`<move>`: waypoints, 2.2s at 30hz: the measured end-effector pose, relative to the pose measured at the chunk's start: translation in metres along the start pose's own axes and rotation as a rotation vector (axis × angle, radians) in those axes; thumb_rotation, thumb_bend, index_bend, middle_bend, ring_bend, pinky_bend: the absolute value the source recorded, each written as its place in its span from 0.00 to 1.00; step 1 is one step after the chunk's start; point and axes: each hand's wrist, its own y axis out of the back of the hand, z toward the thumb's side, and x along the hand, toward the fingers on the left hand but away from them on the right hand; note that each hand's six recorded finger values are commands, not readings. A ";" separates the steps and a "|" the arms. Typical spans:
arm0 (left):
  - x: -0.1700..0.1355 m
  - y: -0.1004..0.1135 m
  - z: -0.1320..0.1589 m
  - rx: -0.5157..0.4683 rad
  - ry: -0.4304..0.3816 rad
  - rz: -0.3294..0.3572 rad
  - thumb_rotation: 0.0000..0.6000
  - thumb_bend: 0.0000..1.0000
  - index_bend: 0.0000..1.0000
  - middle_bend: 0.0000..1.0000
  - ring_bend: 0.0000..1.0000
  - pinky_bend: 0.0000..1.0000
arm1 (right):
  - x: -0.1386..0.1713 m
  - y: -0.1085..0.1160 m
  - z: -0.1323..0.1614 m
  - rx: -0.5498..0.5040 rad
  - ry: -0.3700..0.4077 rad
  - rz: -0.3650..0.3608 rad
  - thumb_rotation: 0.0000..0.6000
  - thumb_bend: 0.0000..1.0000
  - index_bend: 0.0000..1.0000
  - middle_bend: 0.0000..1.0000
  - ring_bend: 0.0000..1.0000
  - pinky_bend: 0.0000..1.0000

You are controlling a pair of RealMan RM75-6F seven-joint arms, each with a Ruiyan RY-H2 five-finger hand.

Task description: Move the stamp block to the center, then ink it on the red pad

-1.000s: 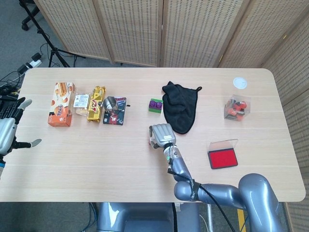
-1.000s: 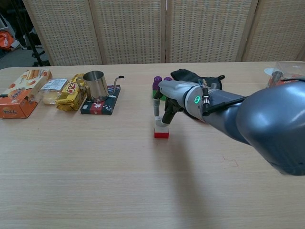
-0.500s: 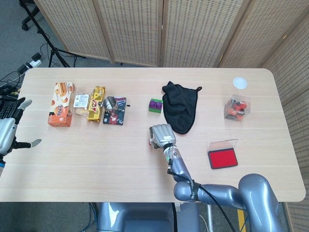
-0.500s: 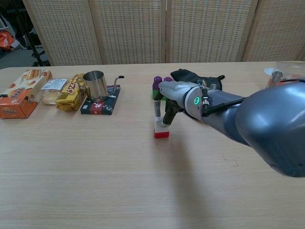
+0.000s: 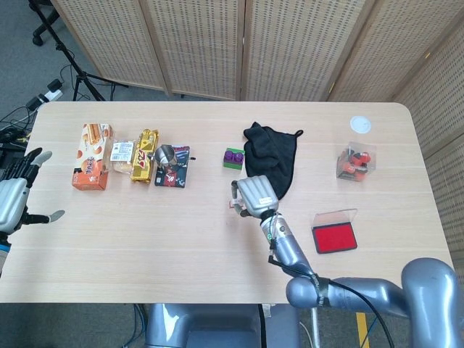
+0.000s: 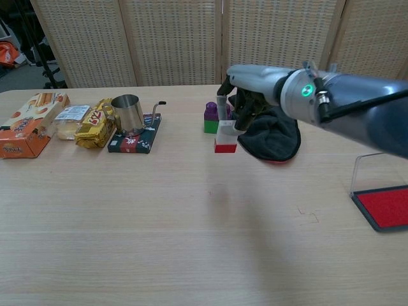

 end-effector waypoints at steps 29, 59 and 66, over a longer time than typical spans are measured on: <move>-0.007 -0.015 0.013 0.057 -0.023 -0.012 1.00 0.12 0.00 0.00 0.00 0.00 | 0.169 0.011 -0.201 0.036 -0.121 0.051 1.00 0.57 0.58 0.96 0.90 1.00; -0.005 -0.022 0.014 0.073 -0.020 -0.032 1.00 0.12 0.00 0.00 0.00 0.00 | 0.149 -0.040 -0.225 0.059 -0.170 0.112 1.00 0.59 0.58 0.96 0.90 1.00; -0.004 -0.024 0.014 0.078 -0.015 -0.037 1.00 0.13 0.00 0.00 0.00 0.00 | 0.145 -0.041 -0.222 0.054 -0.167 0.110 1.00 0.59 0.58 0.96 0.90 1.00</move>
